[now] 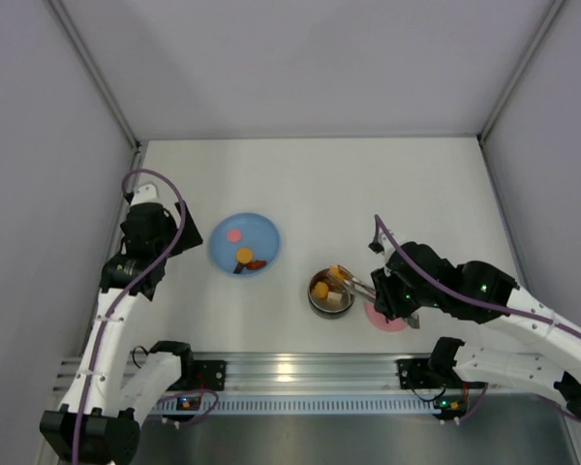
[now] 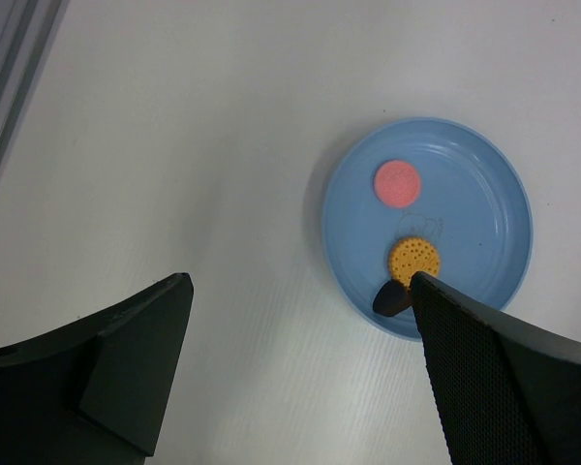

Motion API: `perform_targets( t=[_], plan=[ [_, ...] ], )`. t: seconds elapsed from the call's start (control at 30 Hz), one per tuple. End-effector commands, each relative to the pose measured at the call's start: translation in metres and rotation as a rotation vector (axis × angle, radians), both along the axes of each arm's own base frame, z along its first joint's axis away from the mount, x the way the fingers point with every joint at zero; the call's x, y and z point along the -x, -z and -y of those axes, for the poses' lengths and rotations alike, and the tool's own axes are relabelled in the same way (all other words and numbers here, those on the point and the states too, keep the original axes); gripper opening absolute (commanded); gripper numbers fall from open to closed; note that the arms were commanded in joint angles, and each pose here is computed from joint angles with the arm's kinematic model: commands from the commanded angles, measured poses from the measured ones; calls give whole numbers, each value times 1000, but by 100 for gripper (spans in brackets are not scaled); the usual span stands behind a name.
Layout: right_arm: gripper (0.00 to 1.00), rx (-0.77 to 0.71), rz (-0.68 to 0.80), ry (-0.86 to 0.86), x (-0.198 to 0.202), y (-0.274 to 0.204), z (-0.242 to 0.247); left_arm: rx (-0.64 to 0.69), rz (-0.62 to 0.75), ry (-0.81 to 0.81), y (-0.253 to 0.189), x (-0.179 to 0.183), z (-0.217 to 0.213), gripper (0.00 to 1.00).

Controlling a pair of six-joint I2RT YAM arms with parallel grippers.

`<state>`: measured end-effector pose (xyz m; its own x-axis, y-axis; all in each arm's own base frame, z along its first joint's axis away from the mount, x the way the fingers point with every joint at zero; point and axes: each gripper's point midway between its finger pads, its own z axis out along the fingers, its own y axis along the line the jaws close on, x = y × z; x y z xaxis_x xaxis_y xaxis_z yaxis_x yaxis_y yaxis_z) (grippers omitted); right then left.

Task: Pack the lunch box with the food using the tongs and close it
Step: Place the fake food in the packing box, then pick up the fake food from the plate.

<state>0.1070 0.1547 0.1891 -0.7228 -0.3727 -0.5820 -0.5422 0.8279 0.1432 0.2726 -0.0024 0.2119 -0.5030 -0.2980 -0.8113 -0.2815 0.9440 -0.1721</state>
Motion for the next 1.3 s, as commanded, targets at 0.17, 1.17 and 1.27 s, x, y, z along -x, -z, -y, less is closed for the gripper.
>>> perform_targets(
  t=[0.17,1.17,1.27],
  plan=[
    [27,-12,-27,3,5,6,1,-14,-12,24,7,3,1,99],
    [43,-60,19,6,-1,-15,-3,-14,-25,38,13,3,3,99],
    [42,-93,40,1,-7,-28,-13,-14,-25,38,13,3,3,99]
  ],
)
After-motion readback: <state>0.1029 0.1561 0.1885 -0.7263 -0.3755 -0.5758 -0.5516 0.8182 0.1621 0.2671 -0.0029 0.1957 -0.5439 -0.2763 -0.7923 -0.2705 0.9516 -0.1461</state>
